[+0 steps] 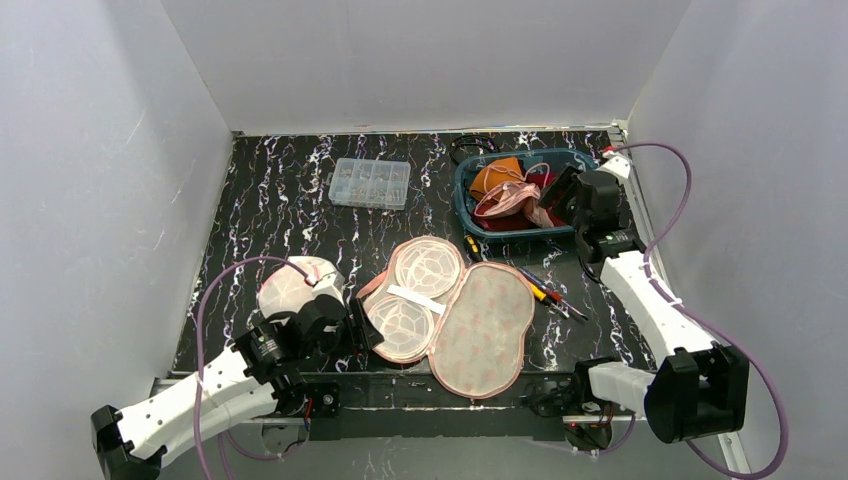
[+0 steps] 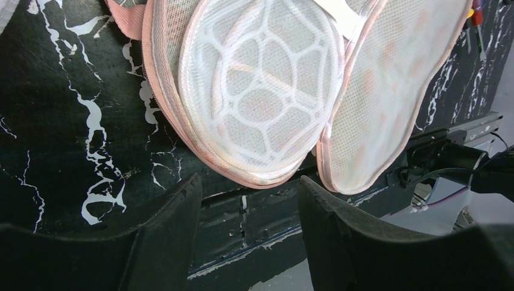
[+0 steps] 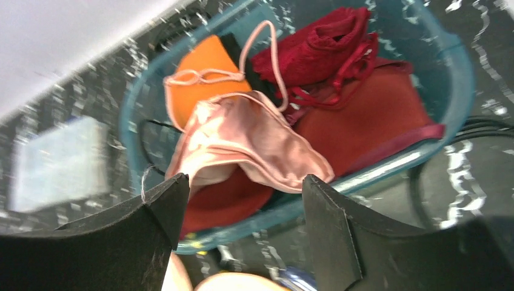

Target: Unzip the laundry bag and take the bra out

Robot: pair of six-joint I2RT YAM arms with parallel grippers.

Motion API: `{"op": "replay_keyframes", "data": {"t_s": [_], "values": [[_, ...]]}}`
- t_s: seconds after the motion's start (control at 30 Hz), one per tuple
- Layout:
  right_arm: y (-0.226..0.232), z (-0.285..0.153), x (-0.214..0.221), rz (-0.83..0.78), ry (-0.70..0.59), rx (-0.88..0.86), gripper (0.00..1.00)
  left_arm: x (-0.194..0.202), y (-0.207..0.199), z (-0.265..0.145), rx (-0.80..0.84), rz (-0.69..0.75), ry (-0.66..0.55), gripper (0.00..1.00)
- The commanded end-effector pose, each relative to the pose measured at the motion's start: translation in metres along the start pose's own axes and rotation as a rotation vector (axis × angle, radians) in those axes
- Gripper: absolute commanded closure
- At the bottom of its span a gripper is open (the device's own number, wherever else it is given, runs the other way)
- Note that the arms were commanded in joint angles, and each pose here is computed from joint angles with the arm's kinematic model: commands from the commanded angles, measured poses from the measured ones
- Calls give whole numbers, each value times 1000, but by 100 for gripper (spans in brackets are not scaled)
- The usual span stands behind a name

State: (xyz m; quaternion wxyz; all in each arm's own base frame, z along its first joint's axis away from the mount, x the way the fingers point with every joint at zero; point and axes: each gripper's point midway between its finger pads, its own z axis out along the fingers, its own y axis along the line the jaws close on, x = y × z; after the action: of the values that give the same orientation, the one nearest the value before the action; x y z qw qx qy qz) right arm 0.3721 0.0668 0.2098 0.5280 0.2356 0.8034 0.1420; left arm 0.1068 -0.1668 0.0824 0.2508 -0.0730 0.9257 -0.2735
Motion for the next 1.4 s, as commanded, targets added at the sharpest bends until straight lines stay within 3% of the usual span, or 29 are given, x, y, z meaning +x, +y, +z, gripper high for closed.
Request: {"op": "replay_keyframes", "data": {"t_s": [0.0,0.13,0.4,0.53,0.67,0.77,0.93,1.07,1.37], "values": [[-29,3,11,-424,75,55,25,-2,-3,-2,-10,35,12,44],[-28,6,25,-568,116,-26,27,-3,-7,-3,-3,50,13,44],[-24,29,51,-645,224,-87,30,-5,-11,-2,17,57,7,44],[-31,43,61,-675,284,-52,38,-5,-8,-1,13,57,-2,44],[-36,53,63,-729,310,9,58,-5,-7,-1,8,64,-3,44],[-34,53,55,-805,277,52,74,-4,-4,-1,1,67,-4,44],[-22,45,28,-961,176,143,87,-3,0,1,-1,63,-7,44],[-19,38,1,-1076,86,250,92,-3,-2,0,5,68,-5,44],[-9,33,-34,-1363,-121,440,95,-2,3,1,-3,67,-14,44]]}}
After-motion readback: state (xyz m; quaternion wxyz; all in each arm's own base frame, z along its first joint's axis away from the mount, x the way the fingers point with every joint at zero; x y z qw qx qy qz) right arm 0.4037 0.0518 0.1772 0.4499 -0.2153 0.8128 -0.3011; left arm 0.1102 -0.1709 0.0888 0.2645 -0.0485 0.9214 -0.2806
